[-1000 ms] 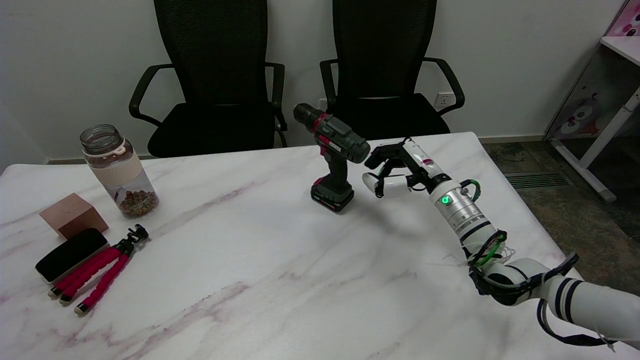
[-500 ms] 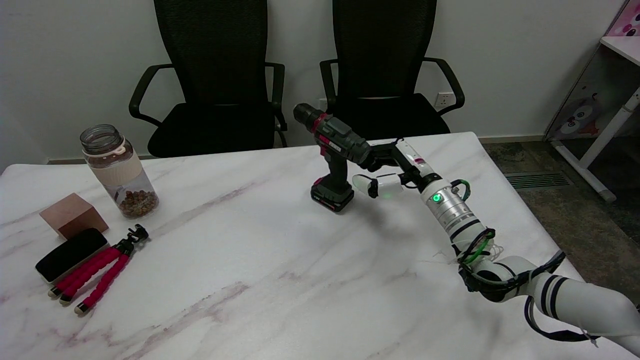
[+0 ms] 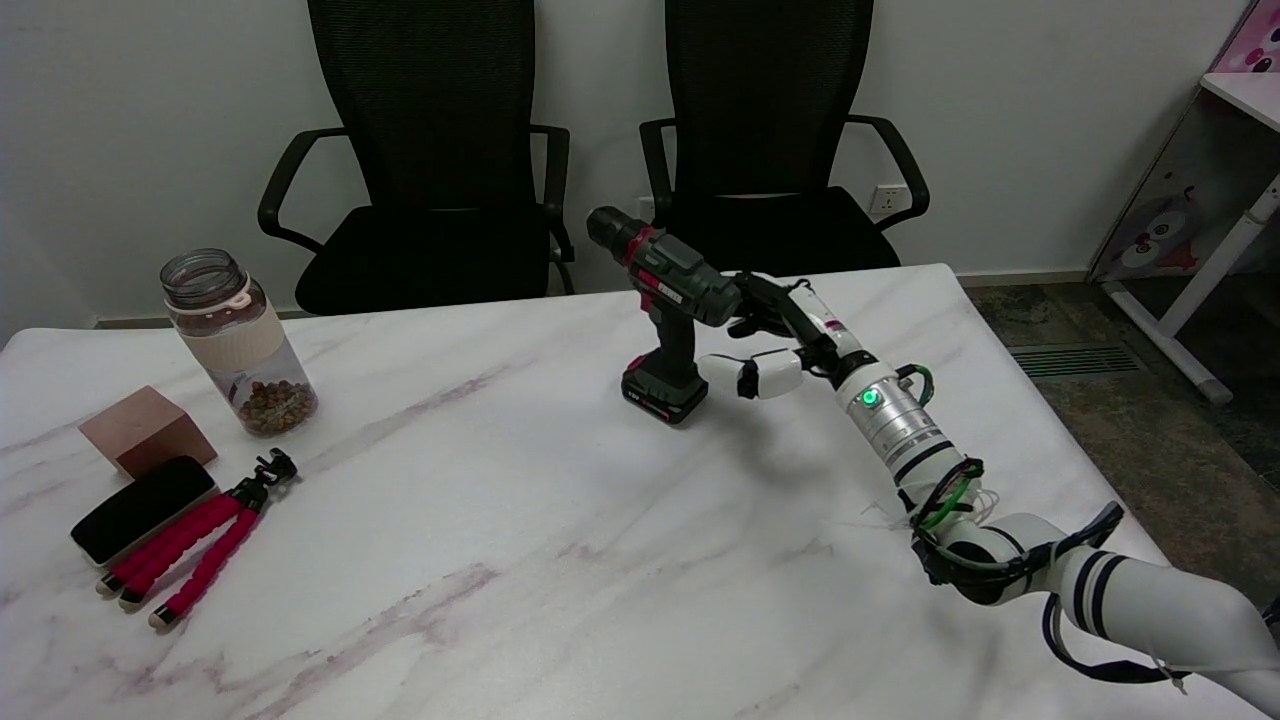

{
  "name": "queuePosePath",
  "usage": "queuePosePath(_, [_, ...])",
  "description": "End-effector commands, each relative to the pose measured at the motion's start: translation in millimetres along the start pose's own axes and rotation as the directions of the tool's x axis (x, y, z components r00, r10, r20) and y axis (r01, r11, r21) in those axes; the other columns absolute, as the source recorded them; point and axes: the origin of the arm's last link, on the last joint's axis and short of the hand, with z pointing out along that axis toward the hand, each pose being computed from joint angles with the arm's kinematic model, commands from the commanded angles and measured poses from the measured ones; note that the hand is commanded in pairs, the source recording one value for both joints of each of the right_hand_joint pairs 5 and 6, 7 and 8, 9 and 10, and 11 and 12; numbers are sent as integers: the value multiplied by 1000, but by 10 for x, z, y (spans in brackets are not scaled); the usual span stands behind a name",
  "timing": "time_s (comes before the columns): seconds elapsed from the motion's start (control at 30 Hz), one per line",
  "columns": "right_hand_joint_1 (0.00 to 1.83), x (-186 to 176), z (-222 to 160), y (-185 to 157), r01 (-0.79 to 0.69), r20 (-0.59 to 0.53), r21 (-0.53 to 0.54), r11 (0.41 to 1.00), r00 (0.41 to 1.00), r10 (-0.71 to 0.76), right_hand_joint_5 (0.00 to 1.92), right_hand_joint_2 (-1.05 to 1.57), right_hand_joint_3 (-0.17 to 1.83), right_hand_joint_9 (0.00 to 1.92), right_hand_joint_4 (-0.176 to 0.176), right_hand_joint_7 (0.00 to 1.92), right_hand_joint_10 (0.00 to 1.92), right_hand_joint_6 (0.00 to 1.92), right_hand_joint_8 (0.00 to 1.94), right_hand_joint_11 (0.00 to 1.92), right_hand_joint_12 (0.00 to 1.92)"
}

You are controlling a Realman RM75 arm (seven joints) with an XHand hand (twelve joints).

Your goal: Pick up the power screwdriver.

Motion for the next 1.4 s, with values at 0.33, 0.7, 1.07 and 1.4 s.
queuePosePath(0.33, [858, -232, -9, 57, -201, 11, -35, 979, 980, 201, 242, 72, 972, 421, -79, 242, 421, 242, 242, 570, 570])
queuePosePath(0.7, [842, -335, 42, 40, -266, -7, -28, 963, 964, 266, 217, 47, 919, 411, -57, 217, 411, 217, 217, 530, 530])
queuePosePath(1.07, [823, -486, 89, 13, -357, -32, -13, 934, 934, 356, 199, 1, 949, 395, -26, 199, 395, 199, 199, 494, 494])
queuePosePath(1.4, [817, -570, 155, 16, -414, -45, -13, 910, 909, 414, 190, -31, 958, 381, -10, 190, 381, 190, 190, 468, 468])
